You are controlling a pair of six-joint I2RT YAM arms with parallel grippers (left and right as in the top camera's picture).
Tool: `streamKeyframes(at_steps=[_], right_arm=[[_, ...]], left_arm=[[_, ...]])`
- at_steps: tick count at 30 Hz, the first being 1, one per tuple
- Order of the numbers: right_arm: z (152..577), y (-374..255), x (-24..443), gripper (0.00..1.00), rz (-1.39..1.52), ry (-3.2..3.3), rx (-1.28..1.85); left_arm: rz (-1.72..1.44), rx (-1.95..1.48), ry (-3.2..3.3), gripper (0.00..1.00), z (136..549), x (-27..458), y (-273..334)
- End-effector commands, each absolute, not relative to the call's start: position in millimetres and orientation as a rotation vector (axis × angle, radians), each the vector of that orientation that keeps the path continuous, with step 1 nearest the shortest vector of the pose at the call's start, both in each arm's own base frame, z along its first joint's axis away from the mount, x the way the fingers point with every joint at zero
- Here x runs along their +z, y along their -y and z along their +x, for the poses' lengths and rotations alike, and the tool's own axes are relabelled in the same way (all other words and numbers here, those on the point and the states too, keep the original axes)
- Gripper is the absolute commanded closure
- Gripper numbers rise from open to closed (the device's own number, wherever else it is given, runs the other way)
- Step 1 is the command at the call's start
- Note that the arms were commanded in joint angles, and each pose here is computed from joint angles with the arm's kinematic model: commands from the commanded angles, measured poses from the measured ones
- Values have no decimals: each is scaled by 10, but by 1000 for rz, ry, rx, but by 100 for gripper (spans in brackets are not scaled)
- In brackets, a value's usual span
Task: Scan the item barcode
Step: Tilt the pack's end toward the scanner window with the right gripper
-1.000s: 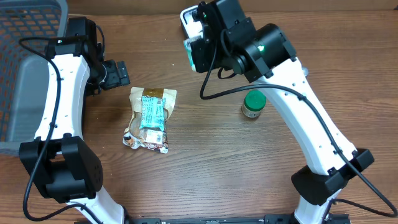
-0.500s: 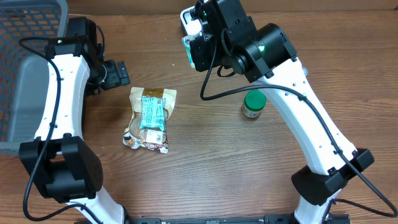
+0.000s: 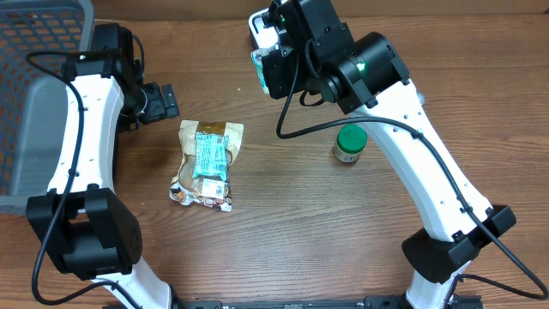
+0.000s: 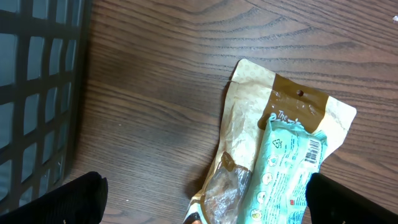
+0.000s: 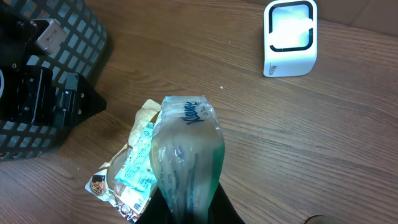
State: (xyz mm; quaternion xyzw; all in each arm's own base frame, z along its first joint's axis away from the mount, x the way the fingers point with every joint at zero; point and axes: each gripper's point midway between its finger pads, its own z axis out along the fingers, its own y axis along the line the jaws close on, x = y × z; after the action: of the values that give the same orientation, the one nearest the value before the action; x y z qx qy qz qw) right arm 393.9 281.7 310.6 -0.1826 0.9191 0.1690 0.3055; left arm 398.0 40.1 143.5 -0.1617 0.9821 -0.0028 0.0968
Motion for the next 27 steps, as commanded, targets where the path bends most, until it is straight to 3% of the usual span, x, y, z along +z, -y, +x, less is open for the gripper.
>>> streamKeyframes(at_steps=[1,27], right_arm=[[3904,-2819,3310,96,-487,-2380,473],[3941,-2844,3351,96,-483,-2356,481]], left_arm=[[-445,-18,-2911,1,3975,1452,-359],[-445,-18,-2911,0,3975,1452,-359]])
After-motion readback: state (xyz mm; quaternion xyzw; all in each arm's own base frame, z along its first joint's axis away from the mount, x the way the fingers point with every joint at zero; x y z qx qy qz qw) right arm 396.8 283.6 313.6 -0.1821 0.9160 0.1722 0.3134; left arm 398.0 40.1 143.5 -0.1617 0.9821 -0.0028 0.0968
